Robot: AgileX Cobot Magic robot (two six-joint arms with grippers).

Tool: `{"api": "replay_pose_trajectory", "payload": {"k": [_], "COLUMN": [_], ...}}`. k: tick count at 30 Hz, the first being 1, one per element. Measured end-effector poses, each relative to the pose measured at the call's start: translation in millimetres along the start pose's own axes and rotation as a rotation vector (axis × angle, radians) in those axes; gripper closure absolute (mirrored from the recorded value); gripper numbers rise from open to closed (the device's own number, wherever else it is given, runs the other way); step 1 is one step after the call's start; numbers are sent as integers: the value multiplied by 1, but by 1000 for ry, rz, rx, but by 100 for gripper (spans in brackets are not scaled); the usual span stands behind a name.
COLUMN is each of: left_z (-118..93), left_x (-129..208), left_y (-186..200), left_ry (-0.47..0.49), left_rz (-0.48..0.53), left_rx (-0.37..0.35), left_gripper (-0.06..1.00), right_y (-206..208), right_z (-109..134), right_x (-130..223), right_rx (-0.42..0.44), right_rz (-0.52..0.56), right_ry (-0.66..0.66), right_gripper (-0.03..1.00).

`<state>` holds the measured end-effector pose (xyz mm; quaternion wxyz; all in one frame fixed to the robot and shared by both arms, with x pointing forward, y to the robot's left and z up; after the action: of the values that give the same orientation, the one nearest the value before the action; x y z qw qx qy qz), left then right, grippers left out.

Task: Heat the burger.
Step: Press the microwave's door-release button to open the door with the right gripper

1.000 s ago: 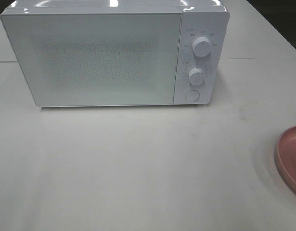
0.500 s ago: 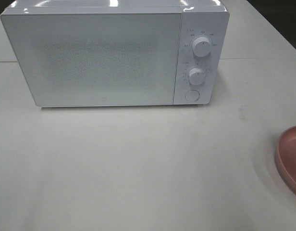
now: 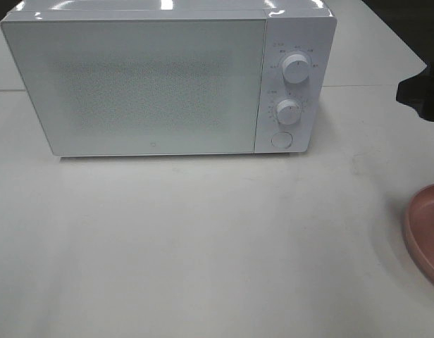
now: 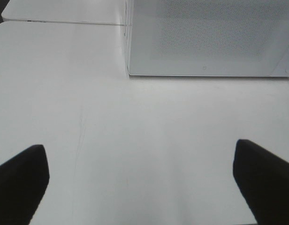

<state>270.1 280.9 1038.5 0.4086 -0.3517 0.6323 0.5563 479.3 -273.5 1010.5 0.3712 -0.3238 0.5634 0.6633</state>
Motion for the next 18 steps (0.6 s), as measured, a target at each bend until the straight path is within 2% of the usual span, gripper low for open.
{"api": "replay_pose_trajectory", "payload": {"k": [11,18], "left_z": [0,0], "left_x": [0,0], "left_y": [0,0], "left_ry": [0,0], "left_rz": [0,0], "left_rx": [0,0], "left_gripper": [-5,-5], "right_y": [-28,-35], "right_z": [-4,-6], "right_x": [24,38], "right_rx": [-27,-33], "right_rz": [-148,-172], "right_ry": [0,3], "right_gripper": [21,21]}}
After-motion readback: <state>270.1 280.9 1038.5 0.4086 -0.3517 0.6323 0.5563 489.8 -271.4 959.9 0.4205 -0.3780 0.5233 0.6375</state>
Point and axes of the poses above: a point on each arm's last joint axis where the gripper is mounted, y pointing back along that axis away from the gripper, z along the wrist's bending axis when the last joint is at zero, x = y × z, the point moved 4 cm from there along -y, pointing out along that axis toward the gripper, and after that the axes turned 3 degrees about -y, right-handed, at the moved point
